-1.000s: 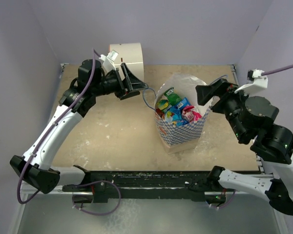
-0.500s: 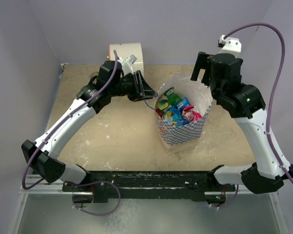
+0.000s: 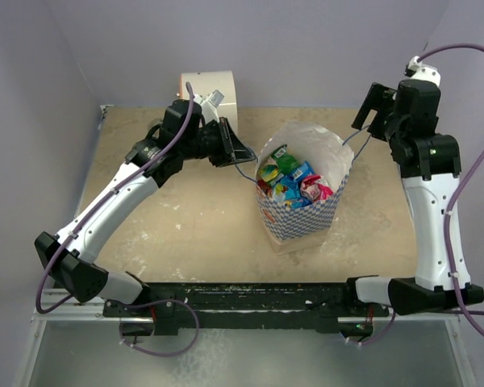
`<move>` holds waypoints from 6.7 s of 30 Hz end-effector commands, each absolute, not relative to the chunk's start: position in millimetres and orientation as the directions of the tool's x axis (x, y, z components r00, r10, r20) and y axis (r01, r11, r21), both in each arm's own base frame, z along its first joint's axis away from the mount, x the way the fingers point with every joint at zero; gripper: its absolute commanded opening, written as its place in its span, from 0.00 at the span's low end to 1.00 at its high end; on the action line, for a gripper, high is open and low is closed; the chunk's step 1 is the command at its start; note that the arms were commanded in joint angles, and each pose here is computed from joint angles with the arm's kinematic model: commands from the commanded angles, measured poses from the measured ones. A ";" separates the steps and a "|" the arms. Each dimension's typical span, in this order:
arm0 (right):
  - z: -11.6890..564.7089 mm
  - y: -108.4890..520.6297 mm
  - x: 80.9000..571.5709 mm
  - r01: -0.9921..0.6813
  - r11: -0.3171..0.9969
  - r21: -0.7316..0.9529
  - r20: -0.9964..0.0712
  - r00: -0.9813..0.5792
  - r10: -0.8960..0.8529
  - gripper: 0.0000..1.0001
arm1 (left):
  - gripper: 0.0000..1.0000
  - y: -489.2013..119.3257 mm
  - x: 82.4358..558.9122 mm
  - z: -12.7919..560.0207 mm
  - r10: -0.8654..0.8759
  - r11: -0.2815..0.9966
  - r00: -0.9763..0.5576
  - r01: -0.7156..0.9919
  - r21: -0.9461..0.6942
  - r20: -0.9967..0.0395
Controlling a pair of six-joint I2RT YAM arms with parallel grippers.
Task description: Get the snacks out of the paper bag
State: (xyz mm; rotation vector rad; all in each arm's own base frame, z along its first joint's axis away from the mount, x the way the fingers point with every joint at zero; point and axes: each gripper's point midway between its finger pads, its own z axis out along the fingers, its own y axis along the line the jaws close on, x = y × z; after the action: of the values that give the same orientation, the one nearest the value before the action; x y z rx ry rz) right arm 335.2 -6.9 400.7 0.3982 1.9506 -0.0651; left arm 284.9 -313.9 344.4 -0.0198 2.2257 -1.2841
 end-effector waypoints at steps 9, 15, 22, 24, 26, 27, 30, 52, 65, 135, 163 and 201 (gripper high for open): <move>346.0 17.4 375.4 0.170 0.976 0.139 -0.849 -0.487 0.205 0.50 | 0.00 -307.3 284.9 368.6 -0.302 0.546 -0.797 0.305 -0.780 -0.523; 358.9 44.5 369.5 0.010 0.991 0.137 -0.876 -0.465 0.126 0.00 | 0.00 -289.3 290.4 368.6 -0.349 0.599 -0.775 0.247 -0.762 -0.527; 358.2 106.2 336.6 -0.211 0.937 0.278 -0.850 -0.509 0.137 0.00 | 0.00 -239.8 308.6 383.1 -0.468 0.593 -0.727 0.162 -0.789 -0.502; 364.9 126.7 328.9 -0.282 0.905 0.318 -0.846 -0.516 0.137 0.00 | 0.00 -222.0 313.6 386.1 -0.498 0.605 -0.704 0.136 -0.784 -0.506; 368.9 147.6 324.7 -0.336 0.871 0.359 -0.835 -0.532 0.139 0.00 | 0.00 -204.1 317.5 387.7 -0.521 0.635 -0.674 0.105 -0.766 -0.524; 370.6 158.0 323.2 -0.362 0.851 0.380 -0.829 -0.541 0.140 0.00 | 0.00 -195.4 319.3 388.3 -0.531 0.651 -0.657 0.089 -0.754 -0.535; 376.8 187.1 321.5 -0.427 0.800 0.422 -0.820 -0.556 0.136 0.00 | 0.00 -175.2 321.5 390.5 -0.547 0.678 -0.625 0.059 -0.733 -0.557; 352.3 375.0 245.9 -0.700 0.460 0.546 -0.733 -0.665 -0.143 0.05 | 0.00 -76.2 340.9 453.2 -0.576 0.644 -0.505 0.205 -0.737 -0.643; 298.5 343.6 224.8 -0.678 0.538 0.500 -0.656 -0.703 -0.276 0.12 | 0.00 -115.9 327.9 458.4 -0.560 0.417 -0.593 0.402 -0.815 -0.579; 286.8 404.2 223.2 -0.824 0.533 0.193 -0.875 -0.390 -0.286 0.77 | 0.00 -142.6 271.4 459.8 -0.561 0.464 -0.589 0.358 -0.810 -0.582; 175.2 433.1 238.2 -0.701 0.701 0.128 -0.847 -0.446 -0.291 0.90 | 0.00 -141.0 251.7 475.7 -0.670 0.359 -0.563 0.325 -0.875 -0.484; 168.0 442.8 240.5 -0.847 0.527 -0.069 -0.923 -0.147 -0.356 0.64 | 0.00 -144.1 241.0 465.4 -0.631 0.381 -0.592 0.327 -0.865 -0.501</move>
State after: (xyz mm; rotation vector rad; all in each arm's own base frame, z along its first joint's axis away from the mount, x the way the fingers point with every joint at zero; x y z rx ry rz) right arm 217.6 426.3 131.3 -1.1560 1.8265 0.5906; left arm 258.9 -138.5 426.3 -0.4311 1.8911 -1.3264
